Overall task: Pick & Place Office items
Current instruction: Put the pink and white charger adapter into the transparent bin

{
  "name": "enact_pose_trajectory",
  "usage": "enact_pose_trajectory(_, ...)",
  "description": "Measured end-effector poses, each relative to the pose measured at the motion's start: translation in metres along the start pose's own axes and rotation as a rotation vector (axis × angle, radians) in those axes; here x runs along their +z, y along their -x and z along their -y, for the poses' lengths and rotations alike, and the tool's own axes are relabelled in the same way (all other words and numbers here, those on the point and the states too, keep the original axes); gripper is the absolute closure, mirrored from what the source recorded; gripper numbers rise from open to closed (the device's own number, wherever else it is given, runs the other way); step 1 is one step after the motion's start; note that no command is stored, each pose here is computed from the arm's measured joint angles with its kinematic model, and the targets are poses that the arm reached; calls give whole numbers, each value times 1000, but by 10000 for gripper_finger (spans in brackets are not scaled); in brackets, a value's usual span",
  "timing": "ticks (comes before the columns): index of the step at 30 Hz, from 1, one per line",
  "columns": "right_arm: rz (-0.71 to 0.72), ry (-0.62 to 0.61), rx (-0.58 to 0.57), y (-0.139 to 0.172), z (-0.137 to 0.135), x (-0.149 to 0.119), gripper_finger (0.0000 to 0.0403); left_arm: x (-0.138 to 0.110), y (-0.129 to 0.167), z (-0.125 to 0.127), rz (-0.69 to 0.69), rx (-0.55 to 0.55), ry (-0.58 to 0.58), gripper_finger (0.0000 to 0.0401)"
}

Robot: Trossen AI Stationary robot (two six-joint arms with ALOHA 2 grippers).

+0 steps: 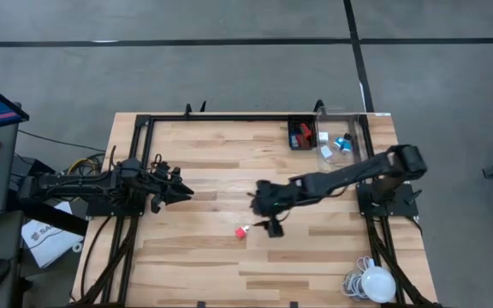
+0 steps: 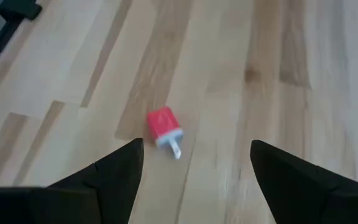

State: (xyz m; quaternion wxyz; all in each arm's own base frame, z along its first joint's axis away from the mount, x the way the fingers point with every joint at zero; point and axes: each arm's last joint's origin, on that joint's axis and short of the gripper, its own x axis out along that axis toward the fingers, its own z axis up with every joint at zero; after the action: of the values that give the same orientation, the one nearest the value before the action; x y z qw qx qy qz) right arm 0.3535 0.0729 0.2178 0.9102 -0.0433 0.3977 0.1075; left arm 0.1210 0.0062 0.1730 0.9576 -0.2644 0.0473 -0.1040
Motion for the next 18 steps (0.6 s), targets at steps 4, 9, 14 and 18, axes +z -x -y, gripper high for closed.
enact_pose_trajectory(4,-6,67,23,-26,-4,18,117,0,0,0,0,1,0,284)
enact_pose_trajectory(9,-45,98,142,-55,-5,25,117,0,0,0,2,3,0,284)
enact_pose_trajectory(14,-67,146,173,-75,-6,21,117,1,0,0,8,0,-3,284)
enact_pose_trajectory(18,-74,191,191,-89,-9,15,117,1,0,1,15,-4,-6,284)
